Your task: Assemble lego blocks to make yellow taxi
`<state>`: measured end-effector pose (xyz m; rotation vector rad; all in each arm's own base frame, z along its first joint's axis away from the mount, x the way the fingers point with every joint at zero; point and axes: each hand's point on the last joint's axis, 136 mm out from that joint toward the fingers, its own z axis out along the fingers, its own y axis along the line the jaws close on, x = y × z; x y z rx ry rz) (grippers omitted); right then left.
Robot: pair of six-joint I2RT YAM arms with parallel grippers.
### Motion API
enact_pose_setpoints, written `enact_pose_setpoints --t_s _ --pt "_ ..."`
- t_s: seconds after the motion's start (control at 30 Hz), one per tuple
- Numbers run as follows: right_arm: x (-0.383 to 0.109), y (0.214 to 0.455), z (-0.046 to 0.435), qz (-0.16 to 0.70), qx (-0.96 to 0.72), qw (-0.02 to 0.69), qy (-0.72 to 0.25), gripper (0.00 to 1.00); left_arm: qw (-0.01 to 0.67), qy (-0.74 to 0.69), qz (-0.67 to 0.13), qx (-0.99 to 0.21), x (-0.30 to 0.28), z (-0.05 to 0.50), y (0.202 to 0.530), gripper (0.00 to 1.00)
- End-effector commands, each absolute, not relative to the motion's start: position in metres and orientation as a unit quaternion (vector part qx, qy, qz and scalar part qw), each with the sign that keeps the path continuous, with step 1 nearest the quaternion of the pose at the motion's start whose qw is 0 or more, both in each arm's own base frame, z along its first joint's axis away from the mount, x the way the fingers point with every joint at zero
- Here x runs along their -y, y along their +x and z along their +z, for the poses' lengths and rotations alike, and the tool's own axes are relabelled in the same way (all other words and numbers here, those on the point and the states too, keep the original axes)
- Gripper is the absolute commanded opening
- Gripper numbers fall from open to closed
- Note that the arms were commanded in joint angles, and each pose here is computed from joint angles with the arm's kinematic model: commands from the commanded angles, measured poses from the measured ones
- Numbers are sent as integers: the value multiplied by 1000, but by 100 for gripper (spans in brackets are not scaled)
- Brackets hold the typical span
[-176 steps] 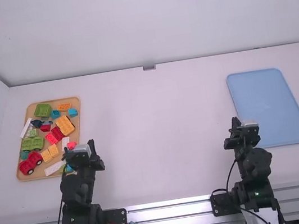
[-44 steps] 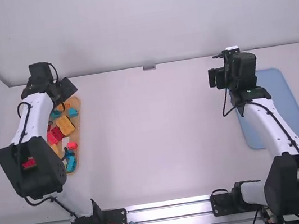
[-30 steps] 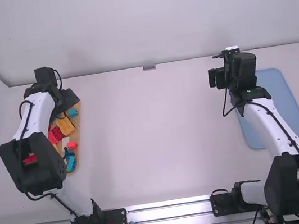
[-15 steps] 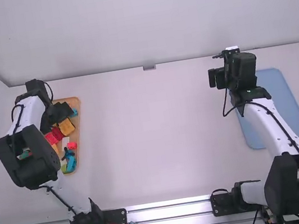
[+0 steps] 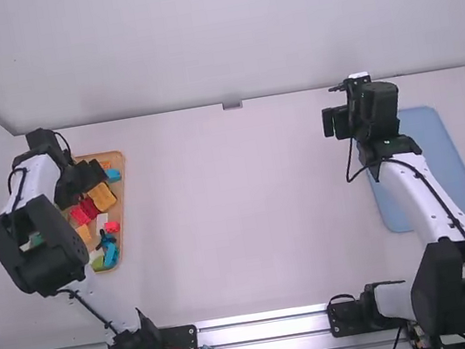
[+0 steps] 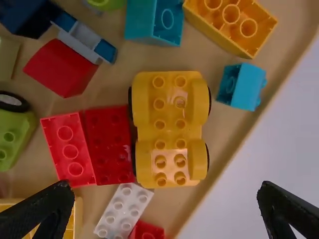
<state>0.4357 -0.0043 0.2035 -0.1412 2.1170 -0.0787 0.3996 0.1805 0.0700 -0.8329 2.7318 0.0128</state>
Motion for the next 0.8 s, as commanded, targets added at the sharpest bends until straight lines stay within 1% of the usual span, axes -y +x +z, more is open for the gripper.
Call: enact_pose_setpoints --t_s 0.0,0.17,0.33,0.6,0.67,0.77 --pt "3 439 211 -31 -866 495 -59 99 143 -284 -1 -948 -179 69 406 99" --pt "3 439 211 -31 -866 495 -59 99 142 -316 -8 -938 -178 68 406 99" --pt "3 440 212 -31 -865 497 -59 99 162 -292 -5 -942 -179 62 421 99" --pt "3 440 213 -31 -865 498 -59 99 129 -295 -10 -947 -177 31 418 99" --pt "3 440 213 -31 -865 498 -59 99 110 -299 -12 -948 -175 21 412 99" --pt "3 440 213 -31 -865 498 -59 99 107 -300 -10 -948 -175 17 412 97"
